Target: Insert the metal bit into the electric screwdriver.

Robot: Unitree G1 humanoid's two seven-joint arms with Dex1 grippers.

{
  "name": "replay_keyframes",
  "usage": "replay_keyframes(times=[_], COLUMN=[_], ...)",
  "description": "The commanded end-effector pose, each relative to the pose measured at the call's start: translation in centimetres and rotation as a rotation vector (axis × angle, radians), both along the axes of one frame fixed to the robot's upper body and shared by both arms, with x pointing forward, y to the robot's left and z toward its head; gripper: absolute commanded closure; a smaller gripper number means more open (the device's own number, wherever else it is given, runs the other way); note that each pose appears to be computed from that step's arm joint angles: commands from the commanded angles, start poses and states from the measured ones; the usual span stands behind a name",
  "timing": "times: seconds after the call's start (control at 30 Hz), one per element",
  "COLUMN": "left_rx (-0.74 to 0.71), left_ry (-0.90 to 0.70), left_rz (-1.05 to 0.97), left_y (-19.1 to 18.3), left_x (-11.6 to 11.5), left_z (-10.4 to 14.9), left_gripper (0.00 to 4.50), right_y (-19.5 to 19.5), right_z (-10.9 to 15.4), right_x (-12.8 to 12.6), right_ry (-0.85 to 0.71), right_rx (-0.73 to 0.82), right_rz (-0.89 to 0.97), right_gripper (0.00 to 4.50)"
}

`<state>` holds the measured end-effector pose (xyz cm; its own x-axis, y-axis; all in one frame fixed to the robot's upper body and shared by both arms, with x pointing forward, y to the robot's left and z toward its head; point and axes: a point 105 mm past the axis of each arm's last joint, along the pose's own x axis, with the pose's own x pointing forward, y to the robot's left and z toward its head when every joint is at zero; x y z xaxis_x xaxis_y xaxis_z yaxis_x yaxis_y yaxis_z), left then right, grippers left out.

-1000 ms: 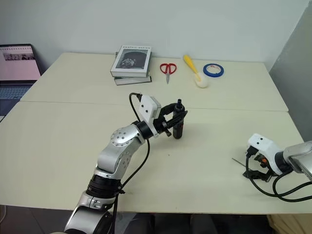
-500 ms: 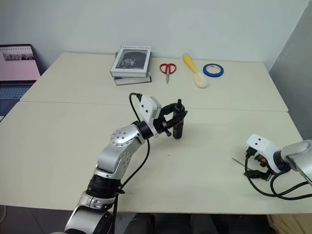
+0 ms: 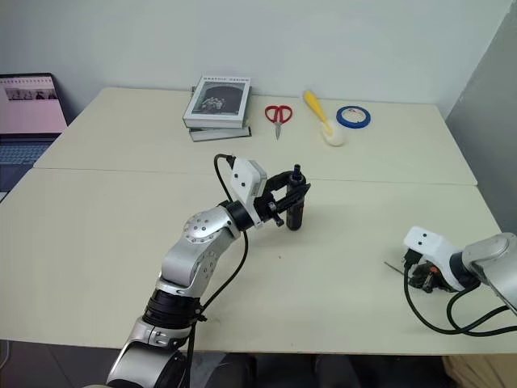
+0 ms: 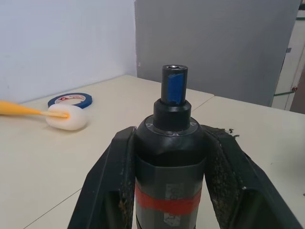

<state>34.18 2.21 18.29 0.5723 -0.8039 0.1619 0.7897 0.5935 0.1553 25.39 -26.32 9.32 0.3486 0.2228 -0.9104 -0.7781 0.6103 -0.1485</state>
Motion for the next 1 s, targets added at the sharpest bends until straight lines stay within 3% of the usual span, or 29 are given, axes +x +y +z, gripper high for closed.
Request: replay_keyframes(times=[0.03, 0.07, 0.53, 0.77, 1.0], left_rx=[0.006, 0.007, 0.013, 0.005, -0.076], left_ry=[0.006, 0.005, -0.009, -0.017, -0.04], left_rz=[-0.021, -0.021, -0.022, -0.021, -0.067], left_y=[-0.5, -0.4, -0.3, 0.1, 0.7], left_x=[-0.3, -0.2, -0.2, -0.1, -0.8], left_z=[-0.2, -0.2, -0.1, 0.5, 3.5], left_gripper=[2.87, 2.87, 2.87, 2.87, 2.87], right_y=[-0.3, -0.3, 0.7, 2.4, 7.3], right_z=[-0.7, -0.7, 1.8, 6.8, 13.2], right_x=[-0.5, -0.5, 1.0, 4.1, 4.5], right_ry=[0.029, 0.028, -0.066, -0.314, -0.645], right_rx=[-0.016, -0.014, 0.128, 0.324, 0.608], right_rz=[0.0, 0.0, -0.064, -0.126, 0.037], right_gripper=[4.29, 4.5, 4.5, 4.5, 4.5])
